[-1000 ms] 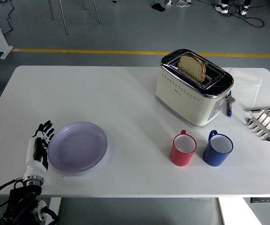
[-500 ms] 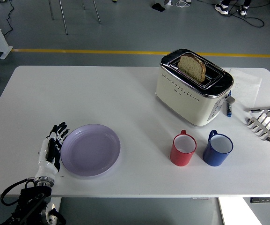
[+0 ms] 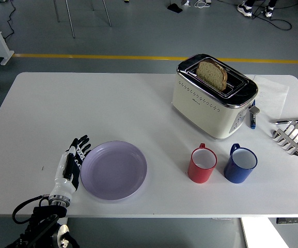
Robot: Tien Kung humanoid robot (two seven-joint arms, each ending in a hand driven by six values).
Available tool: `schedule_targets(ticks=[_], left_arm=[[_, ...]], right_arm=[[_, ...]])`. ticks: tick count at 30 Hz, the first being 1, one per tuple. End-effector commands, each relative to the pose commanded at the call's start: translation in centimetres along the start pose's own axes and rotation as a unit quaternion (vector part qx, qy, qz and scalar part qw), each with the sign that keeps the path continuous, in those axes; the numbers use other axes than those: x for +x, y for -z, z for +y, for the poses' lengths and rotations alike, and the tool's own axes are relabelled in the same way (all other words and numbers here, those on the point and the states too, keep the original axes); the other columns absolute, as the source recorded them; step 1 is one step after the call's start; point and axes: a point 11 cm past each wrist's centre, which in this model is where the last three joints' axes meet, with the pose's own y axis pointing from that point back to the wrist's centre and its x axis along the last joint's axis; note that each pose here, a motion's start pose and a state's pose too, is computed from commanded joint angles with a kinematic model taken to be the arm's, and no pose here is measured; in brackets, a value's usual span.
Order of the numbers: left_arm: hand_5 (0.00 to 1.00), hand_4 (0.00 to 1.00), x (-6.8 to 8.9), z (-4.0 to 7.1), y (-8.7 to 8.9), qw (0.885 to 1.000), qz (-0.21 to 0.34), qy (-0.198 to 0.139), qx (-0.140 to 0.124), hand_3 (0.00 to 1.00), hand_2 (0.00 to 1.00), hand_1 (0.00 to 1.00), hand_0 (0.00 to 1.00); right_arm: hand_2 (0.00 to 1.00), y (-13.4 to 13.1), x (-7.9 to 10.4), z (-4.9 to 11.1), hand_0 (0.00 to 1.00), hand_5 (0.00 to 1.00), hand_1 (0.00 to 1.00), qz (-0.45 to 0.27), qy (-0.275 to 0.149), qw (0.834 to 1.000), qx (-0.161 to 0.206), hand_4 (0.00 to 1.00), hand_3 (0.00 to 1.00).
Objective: Push plate across desktop,pick up the break from the machine,place the break in the plate
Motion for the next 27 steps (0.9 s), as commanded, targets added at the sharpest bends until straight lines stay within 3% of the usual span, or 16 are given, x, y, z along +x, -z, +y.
schedule_targets(ticks=[5,27], left_arm=[[0.998,0.593,-0.2,-0.1,0.2,1.0,0.004,0.002,0.004,0.82,0.886,0.866,0.824],[0.998,0.588,-3.6,-1.6,-0.2,0.998,0.017,0.065,0.017,0.816,0.883,0.859,0.818]], right_arm=[[0.697,-0.1,0.1,0.0,0.786,0.496,0.719,0.001,0.0,1.0,-0.002,0.476,0.692],[0.692,0.3,-0.3,-0.3,0.779,0.487,0.713,-0.002,0.004,1.0,0.004,0.475,0.689]])
